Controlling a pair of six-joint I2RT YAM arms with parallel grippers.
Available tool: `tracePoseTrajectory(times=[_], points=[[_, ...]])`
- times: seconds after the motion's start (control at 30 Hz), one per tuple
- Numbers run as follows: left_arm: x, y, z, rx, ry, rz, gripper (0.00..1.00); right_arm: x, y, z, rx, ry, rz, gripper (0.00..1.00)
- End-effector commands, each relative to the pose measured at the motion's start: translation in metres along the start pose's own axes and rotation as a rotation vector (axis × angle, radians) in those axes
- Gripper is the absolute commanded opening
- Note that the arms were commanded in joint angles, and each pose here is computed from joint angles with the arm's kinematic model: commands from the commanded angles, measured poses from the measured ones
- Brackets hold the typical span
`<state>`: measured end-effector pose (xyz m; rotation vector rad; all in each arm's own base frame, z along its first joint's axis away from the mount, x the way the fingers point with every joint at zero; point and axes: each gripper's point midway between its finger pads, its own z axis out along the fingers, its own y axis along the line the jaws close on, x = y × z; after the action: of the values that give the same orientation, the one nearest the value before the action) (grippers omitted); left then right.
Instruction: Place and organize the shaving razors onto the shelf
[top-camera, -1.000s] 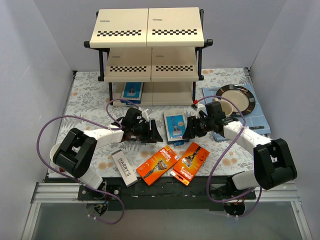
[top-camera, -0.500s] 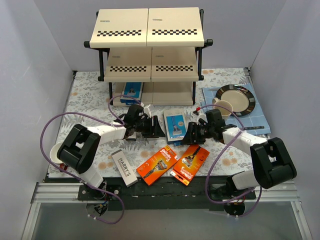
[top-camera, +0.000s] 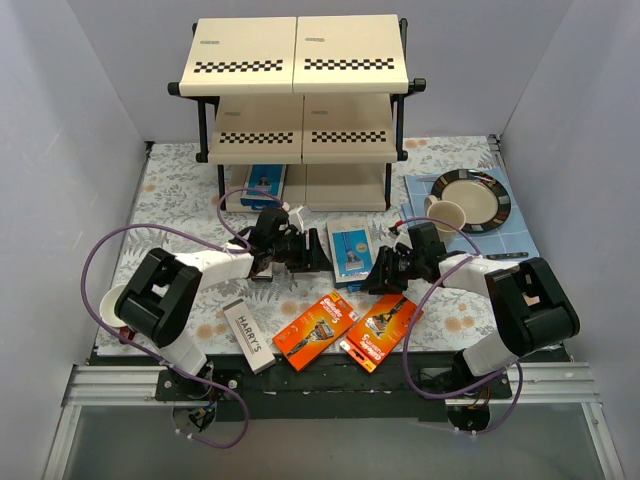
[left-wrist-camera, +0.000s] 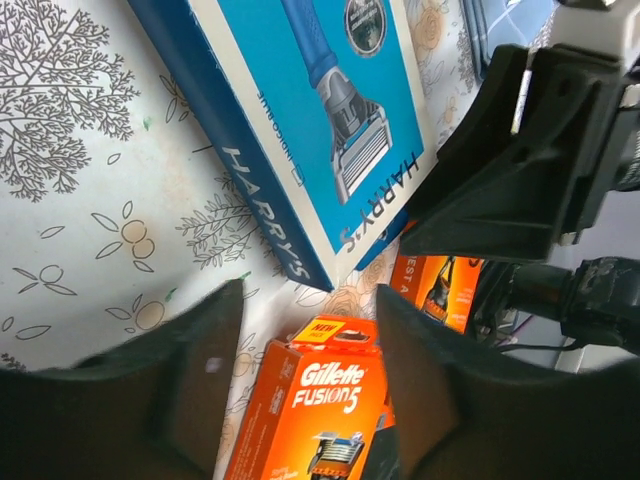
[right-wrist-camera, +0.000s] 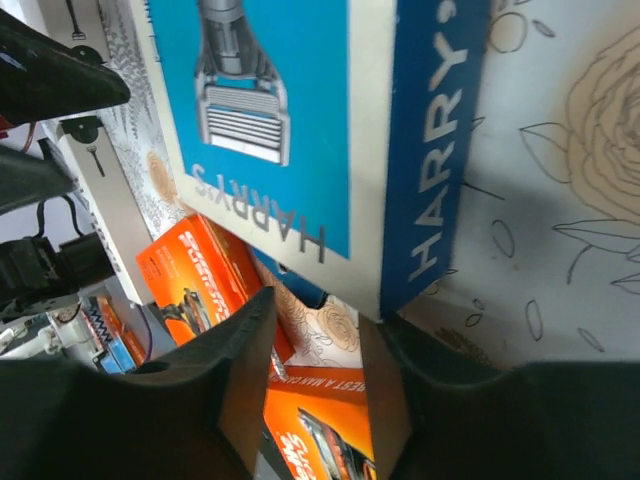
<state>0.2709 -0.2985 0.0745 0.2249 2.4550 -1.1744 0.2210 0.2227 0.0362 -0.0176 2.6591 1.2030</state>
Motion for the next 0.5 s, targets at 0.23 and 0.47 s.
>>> tracePoseTrajectory(times=[0.23,0.47], points=[[0.004,0.004,-0.001,-0.044,-0.047,-0.240,0.90,-0.022,0.016,-0.001,-0.155,-0.068,0.081,0.01],[0.002,-0.006,0.010,0.033,-0.053,-0.388,0.90,-0.046,0.056,-0.020,-0.290,-0.090,-0.020,0.01]])
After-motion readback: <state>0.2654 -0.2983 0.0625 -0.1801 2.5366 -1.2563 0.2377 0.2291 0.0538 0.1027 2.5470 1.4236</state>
